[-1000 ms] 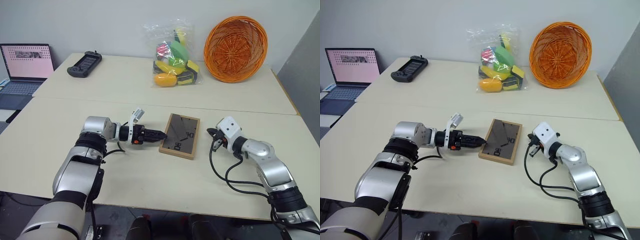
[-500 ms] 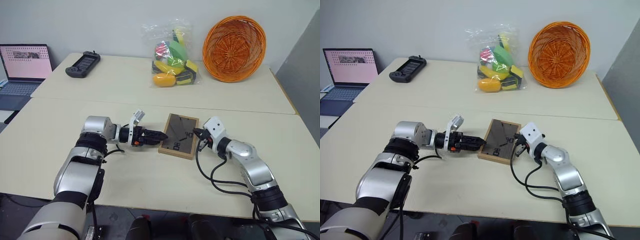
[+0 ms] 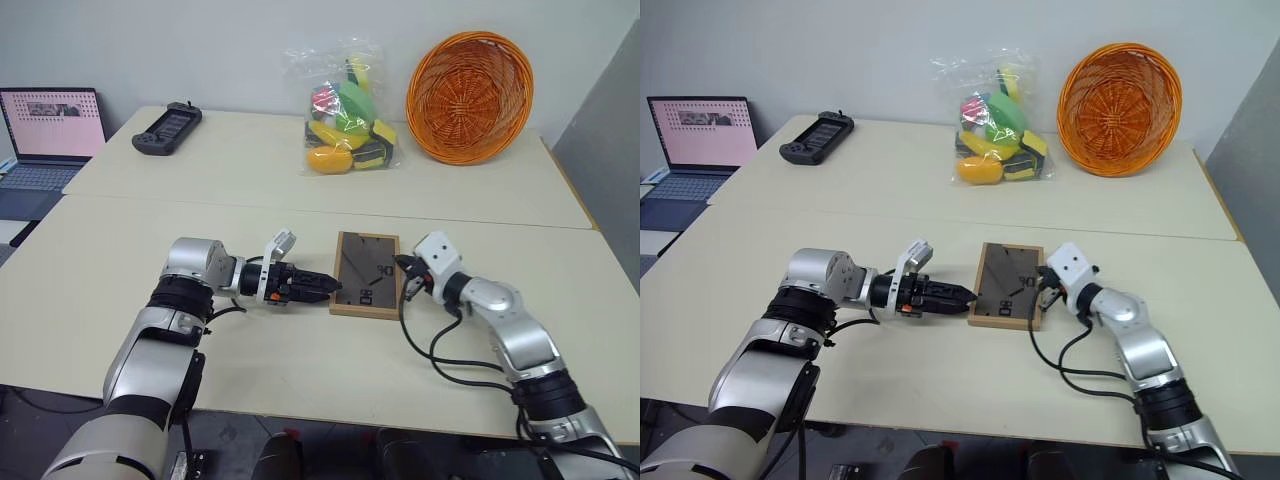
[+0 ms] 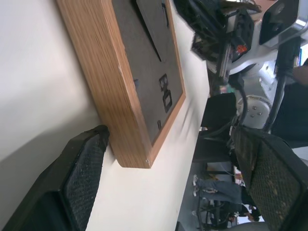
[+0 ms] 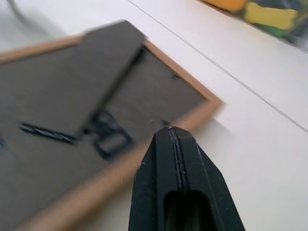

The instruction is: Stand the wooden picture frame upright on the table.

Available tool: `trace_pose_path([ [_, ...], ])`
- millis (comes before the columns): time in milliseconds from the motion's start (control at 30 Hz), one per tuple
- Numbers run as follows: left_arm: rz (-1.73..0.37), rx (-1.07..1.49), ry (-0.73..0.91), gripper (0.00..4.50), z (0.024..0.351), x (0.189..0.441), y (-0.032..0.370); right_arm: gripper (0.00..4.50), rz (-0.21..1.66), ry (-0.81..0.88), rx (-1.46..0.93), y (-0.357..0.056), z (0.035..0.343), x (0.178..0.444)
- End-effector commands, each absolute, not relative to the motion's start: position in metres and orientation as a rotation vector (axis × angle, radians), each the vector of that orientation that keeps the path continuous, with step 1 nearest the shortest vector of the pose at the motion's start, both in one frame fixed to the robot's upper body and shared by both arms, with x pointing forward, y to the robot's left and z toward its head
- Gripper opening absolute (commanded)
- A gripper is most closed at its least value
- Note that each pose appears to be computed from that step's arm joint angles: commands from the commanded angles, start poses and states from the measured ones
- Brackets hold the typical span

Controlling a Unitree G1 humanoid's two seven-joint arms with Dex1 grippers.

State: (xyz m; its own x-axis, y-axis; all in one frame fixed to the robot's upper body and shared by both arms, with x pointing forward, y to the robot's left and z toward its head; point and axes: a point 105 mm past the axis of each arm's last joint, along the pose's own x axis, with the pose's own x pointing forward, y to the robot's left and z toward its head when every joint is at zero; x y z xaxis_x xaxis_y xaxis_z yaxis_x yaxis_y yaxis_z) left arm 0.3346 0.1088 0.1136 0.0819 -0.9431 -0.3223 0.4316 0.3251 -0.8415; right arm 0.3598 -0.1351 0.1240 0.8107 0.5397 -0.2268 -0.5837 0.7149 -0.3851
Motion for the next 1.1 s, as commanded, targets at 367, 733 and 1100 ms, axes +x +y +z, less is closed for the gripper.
trace_pose_path([
  [367,-1.152,-0.654,0.953,4.3,0.125,0.34,0.108,0.0,0.669,0.129,-0.437,-0.129,0.102,0.34],
  [733,-1.084,-0.661,1.003,4.3,0.115,0.34,0.11,0.0,0.689,0.025,-0.353,-0.088,0.128,0.349],
  [1100,-1.004,-0.632,1.003,4.3,0.102,0.345,0.114,0.0,0.685,0.029,-0.353,-0.09,0.13,0.347],
])
